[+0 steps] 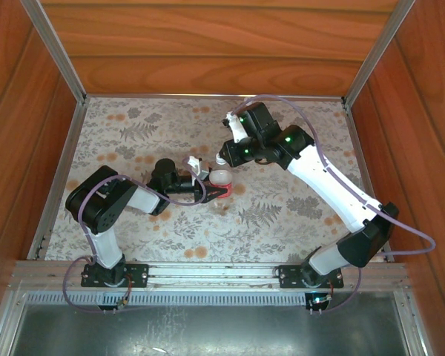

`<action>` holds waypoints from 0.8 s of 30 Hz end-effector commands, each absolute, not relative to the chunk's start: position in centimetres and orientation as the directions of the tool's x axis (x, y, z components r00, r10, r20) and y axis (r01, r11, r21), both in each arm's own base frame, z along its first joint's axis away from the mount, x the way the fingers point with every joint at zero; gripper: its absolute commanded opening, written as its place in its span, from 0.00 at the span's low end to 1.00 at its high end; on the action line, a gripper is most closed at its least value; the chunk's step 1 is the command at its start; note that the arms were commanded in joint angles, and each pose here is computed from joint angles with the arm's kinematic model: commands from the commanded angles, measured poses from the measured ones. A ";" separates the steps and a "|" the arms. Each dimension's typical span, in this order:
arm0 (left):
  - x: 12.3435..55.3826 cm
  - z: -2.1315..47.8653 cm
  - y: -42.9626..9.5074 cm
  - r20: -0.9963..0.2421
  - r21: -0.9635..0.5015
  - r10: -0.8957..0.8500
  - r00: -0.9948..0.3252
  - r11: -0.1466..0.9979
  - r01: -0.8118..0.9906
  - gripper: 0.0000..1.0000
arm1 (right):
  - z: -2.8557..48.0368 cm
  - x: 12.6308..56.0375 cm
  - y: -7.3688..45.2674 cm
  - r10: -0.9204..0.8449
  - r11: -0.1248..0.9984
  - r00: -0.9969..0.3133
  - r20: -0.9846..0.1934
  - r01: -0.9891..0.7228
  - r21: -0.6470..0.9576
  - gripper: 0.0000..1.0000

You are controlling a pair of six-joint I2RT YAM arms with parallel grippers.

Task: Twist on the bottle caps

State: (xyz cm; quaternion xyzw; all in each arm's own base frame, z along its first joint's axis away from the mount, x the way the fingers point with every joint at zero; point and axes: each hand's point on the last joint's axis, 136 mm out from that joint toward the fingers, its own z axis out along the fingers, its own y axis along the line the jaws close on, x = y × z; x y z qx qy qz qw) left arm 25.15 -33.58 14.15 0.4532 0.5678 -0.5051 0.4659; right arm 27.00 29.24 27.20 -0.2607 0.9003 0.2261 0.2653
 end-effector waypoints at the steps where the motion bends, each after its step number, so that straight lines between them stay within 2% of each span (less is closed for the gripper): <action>1: 25.5 13.2 -33.4 -0.986 -0.143 0.075 -0.151 0.102 0.984 0.64 | 25.3 25.5 27.3 -0.396 0.807 -0.779 -0.487 -0.548 0.220 0.34; 5: 24.6 12.6 -33.3 -0.982 -0.163 0.087 -0.167 0.056 0.985 0.65 | 28.3 25.8 27.9 -0.422 0.760 -0.707 -0.568 -0.617 0.203 0.47; 8: 23.6 12.7 -33.2 -0.981 -0.174 0.090 -0.174 0.007 0.985 0.64 | 29.8 25.4 28.3 -0.488 0.678 -0.605 -0.629 -0.717 0.164 0.55; 10: 22.8 12.9 -33.1 -0.979 -0.184 0.092 -0.180 -0.033 0.982 0.65 | 30.4 24.6 28.6 -0.560 0.575 -0.483 -0.673 -0.812 0.104 0.57; 13: 21.9 13.1 -32.8 -0.979 -0.190 0.095 -0.183 -0.070 0.979 0.65 | 30.3 22.5 28.9 -0.662 0.351 -0.242 -0.709 -0.936 -0.008 0.60; 17: 20.7 13.2 -32.1 -0.975 -0.211 0.103 -0.199 -0.115 0.971 0.64 | 30.8 19.6 29.0 -0.695 0.069 0.042 -0.718 -0.990 -0.124 0.62; 20: 20.0 13.1 -31.6 -0.971 -0.226 0.112 -0.211 -0.141 0.964 0.65 | 30.4 18.4 28.8 -0.708 -0.078 0.173 -0.685 -0.983 -0.168 0.62; 24: 19.6 12.6 -31.4 -0.968 -0.236 0.122 -0.219 -0.149 0.960 0.65 | 29.8 18.1 29.1 -0.726 -0.181 0.224 -0.651 -0.974 -0.133 0.61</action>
